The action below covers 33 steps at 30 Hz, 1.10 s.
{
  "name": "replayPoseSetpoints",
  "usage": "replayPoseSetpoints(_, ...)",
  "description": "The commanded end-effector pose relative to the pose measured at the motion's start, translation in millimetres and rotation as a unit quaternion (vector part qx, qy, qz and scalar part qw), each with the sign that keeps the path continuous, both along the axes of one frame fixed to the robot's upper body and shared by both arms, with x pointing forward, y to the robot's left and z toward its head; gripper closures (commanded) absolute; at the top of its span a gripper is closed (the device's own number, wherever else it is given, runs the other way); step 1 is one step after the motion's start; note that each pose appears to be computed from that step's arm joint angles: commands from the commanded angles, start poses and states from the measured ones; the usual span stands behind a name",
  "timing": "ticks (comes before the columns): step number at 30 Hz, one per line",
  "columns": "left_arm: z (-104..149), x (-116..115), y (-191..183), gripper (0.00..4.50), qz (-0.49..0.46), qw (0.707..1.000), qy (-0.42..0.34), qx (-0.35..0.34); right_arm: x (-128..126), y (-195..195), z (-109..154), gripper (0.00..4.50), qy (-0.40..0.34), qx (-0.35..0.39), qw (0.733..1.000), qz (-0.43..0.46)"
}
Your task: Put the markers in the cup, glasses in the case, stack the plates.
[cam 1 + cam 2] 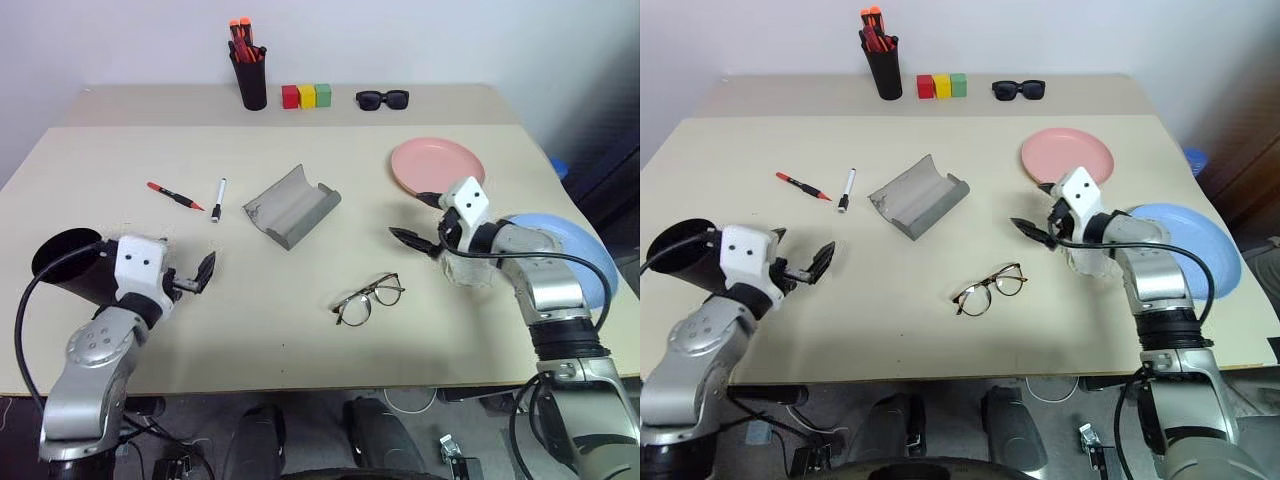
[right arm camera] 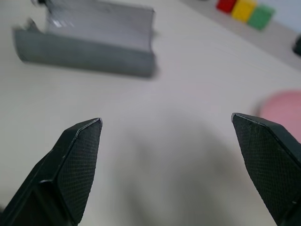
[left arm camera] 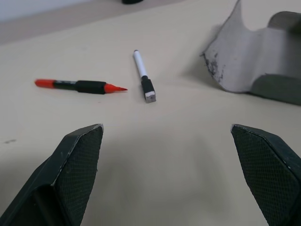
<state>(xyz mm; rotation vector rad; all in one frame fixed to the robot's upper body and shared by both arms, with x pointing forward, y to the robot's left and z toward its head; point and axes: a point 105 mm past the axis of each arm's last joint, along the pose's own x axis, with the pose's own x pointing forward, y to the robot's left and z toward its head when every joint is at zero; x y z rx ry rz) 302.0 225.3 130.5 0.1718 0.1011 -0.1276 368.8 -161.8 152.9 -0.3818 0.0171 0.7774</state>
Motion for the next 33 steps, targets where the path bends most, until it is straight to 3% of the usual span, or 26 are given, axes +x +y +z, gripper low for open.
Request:
replayPoseSetpoints(1,7.6,15.7,-7.2,0.02,0.019,1.000,-0.005,-0.014,-6.3,17.1,10.8,0.00,-0.022,0.010,1.000,0.011)
replayPoseSetpoints(6,10.2,68.0,-11.2,0.02,0.090,0.995,0.034,-0.014,-20.5,45.2,5.6,0.00,-0.018,0.025,0.999,0.040)
replayPoseSetpoints(8,11.3,79.3,-7.2,0.02,0.108,0.993,0.044,0.007,-26.6,55.3,2.2,0.00,-0.015,0.030,0.998,0.046)
replayPoseSetpoints(12,15.4,107.9,-9.4,0.02,0.130,0.986,0.092,-0.041,-42.6,74.2,-7.8,0.00,0.001,0.045,0.997,0.062)
replayPoseSetpoints(16,28.5,138.0,-17.7,0.02,0.130,0.984,0.121,-0.023,-52.6,83.7,-9.4,0.00,0.009,0.053,0.996,0.077)
replayPoseSetpoints(21,35.0,158.3,-24.1,0.02,0.120,0.981,0.149,-0.027,-65.6,96.4,-6.0,0.00,0.009,0.042,0.992,0.120)
replayPoseSetpoints(25,26.1,164.7,-36.7,0.02,0.106,0.971,0.198,-0.086,-72.6,99.4,2.9,0.00,0.003,0.040,0.988,0.146)
replayPoseSetpoints(28,18.0,164.6,-44.0,0.02,0.091,0.968,0.220,-0.084,-72.7,99.0,6.0,0.00,-0.003,0.041,0.989,0.139)
replayPoseSetpoints(31,9.6,162.2,-46.1,0.87,0.092,0.962,0.241,-0.086,-73.1,96.3,4.8,0.00,-0.003,0.041,0.991,0.127)
replayPoseSetpoints(33,7.4,161.2,-45.7,1.87,0.096,0.960,0.248,-0.085,-73.4,95.0,3.4,0.00,-0.002,0.040,0.992,0.121)
